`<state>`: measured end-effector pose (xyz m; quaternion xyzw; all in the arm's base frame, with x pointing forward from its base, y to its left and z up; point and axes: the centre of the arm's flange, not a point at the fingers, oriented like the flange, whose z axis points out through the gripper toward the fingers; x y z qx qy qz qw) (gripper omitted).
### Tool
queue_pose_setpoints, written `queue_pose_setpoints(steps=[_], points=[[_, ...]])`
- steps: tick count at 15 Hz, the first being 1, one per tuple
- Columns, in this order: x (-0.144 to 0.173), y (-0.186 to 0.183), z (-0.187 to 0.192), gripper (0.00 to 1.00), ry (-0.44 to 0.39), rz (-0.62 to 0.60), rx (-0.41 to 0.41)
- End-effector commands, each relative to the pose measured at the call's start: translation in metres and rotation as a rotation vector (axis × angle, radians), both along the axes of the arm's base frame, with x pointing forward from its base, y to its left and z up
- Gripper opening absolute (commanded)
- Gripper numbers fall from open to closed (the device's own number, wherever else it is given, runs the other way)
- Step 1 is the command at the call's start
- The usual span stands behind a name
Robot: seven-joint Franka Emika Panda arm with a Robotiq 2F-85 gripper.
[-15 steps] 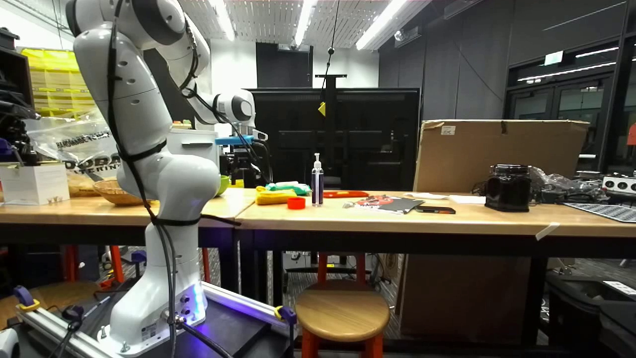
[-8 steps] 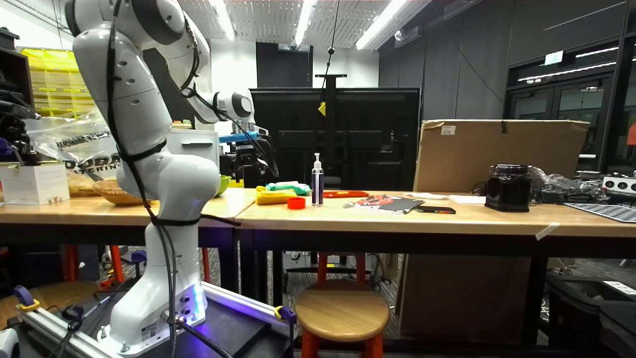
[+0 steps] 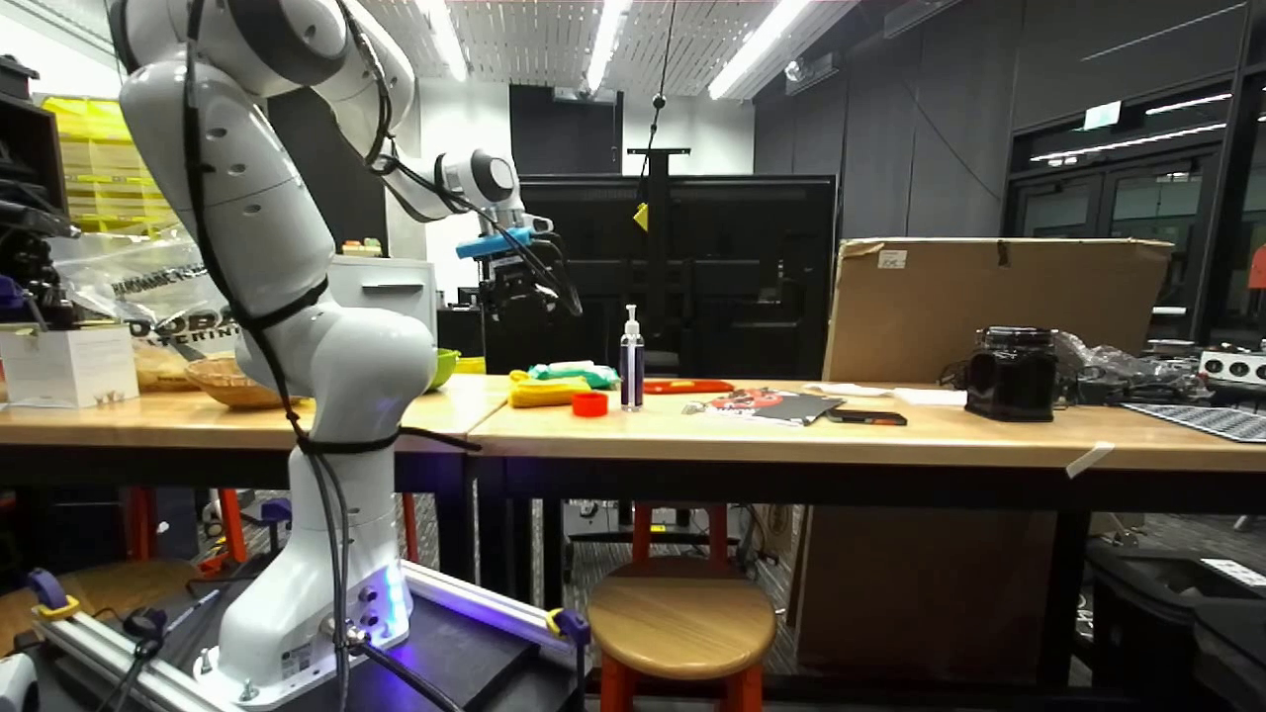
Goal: Press down on the pump bottle.
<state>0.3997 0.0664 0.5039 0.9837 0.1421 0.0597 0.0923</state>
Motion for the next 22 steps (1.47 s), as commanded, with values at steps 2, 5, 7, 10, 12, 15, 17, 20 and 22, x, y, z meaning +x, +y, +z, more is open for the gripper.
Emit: queue_pose_setpoints(steps=[2, 5, 7, 10, 12, 15, 17, 20, 22], points=[[-0.005, -0.046, 0.047, 1.0, -0.121, -0.136, 0.01], [-0.009, -0.076, 0.059, 1.0, -0.184, -0.224, 0.024], [-0.011, -0.092, 0.064, 1.0, -0.207, -0.258, 0.029], [-0.012, -0.114, 0.07, 1.0, -0.238, -0.289, 0.036], [-0.012, -0.124, 0.073, 1.0, -0.254, -0.298, 0.04], [-0.008, -0.134, 0.075, 1.0, -0.265, -0.307, 0.047], [-0.006, -0.139, 0.076, 1.0, -0.265, -0.301, 0.05], [-0.002, -0.141, 0.08, 1.0, -0.251, -0.28, 0.045], [0.0, -0.141, 0.084, 0.74, -0.254, -0.266, 0.041]])
